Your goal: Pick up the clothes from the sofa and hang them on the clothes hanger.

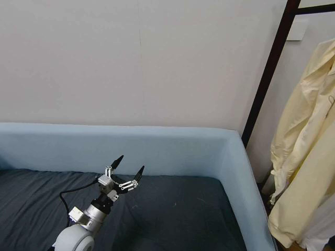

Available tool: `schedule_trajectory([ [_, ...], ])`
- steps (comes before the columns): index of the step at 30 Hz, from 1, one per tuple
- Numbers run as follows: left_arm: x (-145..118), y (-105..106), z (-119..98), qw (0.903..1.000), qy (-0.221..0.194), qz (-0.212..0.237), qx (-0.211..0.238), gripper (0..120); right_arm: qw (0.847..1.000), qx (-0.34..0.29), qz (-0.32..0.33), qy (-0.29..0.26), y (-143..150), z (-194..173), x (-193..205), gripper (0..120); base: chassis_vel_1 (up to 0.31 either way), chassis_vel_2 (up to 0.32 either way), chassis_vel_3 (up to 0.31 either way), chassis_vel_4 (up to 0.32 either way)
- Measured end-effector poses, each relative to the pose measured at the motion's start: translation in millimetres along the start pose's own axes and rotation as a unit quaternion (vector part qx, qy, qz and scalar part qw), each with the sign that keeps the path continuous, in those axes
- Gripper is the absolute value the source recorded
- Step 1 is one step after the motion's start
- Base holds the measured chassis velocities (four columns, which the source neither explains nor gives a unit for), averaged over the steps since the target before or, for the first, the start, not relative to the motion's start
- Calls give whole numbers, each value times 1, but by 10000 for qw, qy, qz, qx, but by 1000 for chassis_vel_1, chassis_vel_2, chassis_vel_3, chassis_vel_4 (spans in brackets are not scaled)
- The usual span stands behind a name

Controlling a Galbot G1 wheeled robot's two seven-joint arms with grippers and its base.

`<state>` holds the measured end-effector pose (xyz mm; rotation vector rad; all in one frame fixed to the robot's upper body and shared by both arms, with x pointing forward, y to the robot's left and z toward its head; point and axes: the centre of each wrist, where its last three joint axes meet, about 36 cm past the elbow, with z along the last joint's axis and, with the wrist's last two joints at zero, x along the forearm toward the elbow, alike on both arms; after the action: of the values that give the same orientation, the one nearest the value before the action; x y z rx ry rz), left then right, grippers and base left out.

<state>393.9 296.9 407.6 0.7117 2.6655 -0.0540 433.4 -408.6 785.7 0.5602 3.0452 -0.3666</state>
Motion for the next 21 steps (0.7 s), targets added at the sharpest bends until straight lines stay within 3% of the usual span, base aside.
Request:
schedule_trajectory([
  [5,-2,6,3,10000,33,-22,-52,100,9995,214,-90,-220,4,13,-9,8,0,0,0,0],
  [12,-7,2,12,9999,105,-4,40,100,9999,67,-38,73,20,24,-28,8,0,0,0,0],
  [13,-7,1,13,9999,121,-11,53,100,9999,48,-23,108,27,27,-38,8,0,0,0,0],
  [15,-5,3,17,9998,173,-34,54,100,9997,-141,215,57,69,36,-90,8,0,0,0,0],
  [21,0,12,16,9997,243,-60,-60,100,9987,-90,473,-150,97,22,-109,8,0,0,0,0],
])
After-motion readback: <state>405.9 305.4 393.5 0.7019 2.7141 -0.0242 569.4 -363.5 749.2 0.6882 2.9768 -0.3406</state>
